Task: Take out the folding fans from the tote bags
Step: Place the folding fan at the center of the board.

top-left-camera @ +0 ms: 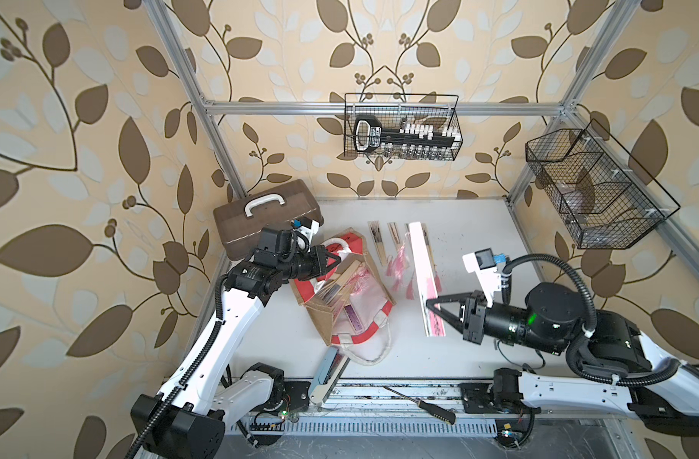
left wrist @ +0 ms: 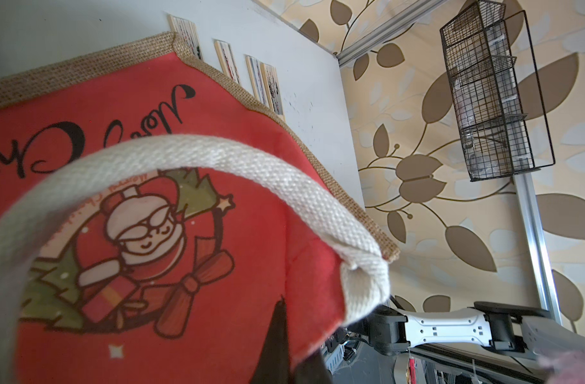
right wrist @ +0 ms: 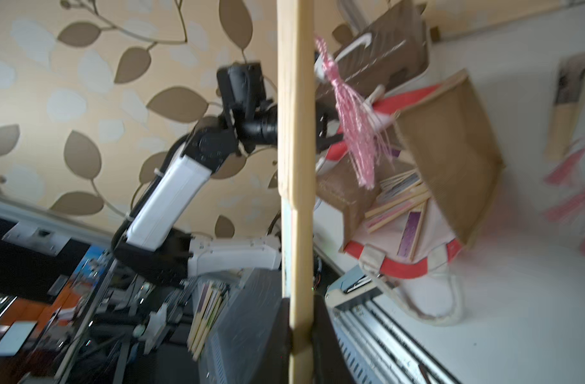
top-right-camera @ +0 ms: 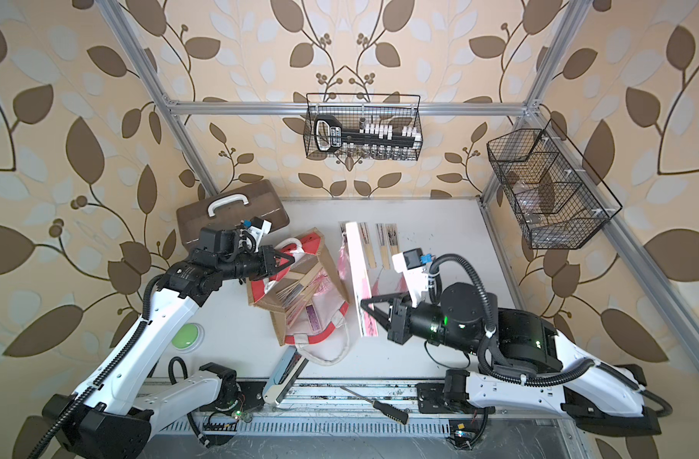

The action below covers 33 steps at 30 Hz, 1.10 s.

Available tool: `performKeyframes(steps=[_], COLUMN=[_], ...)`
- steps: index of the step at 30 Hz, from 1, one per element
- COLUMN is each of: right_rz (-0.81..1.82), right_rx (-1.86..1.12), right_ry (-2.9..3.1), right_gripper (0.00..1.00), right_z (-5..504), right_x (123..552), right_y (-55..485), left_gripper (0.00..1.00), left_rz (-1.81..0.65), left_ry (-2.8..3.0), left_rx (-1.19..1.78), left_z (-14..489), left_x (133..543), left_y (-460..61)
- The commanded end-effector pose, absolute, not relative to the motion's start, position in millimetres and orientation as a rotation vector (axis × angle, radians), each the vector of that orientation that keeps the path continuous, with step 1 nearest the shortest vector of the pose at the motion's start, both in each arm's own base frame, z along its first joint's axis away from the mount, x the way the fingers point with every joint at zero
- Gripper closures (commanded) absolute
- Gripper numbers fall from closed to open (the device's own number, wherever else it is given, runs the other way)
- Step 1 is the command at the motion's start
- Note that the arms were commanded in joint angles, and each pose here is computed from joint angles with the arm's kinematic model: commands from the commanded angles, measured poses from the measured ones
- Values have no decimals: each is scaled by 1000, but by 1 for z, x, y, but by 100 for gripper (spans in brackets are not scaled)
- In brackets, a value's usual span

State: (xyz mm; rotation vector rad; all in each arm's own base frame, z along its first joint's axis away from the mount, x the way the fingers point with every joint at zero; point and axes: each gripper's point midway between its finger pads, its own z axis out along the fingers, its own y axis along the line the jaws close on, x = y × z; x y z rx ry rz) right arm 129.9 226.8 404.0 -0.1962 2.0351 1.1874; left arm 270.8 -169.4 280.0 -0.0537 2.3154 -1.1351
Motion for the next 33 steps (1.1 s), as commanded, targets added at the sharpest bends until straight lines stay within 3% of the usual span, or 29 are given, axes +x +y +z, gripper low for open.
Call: performKeyframes(steps=[1,6,12,18,24,28,33], right_rz=[984,924,844,575,385,414,410], right_rx=[-174,-10,193,393,390,398,332], right_ry=[2130,2184,2261,2441,2620,2650,2588], right_gripper=[91,91,91,91,91,90,90], right_z=[378,357,301,200,135,125,148], right_x=[173,254,322,357,374,396,444], right_y=[217,196,154,93,64,64,64], left_gripper=[100,100,100,100,100,100,100], left_rz=[-1117,-1106,-1101,-1106,-1119,-1115,-1116], left_ry=[2283,2283,2287,2290,2296,2295,2299], left_rx=[-11,-13,-10,-10,-9,-12,-12], left_z=[286,285,284,283,281,281,280], left_x=[268,267,267,266,265,265,265], left_y=[-168,-167,-166,-167,-168,-167,-168])
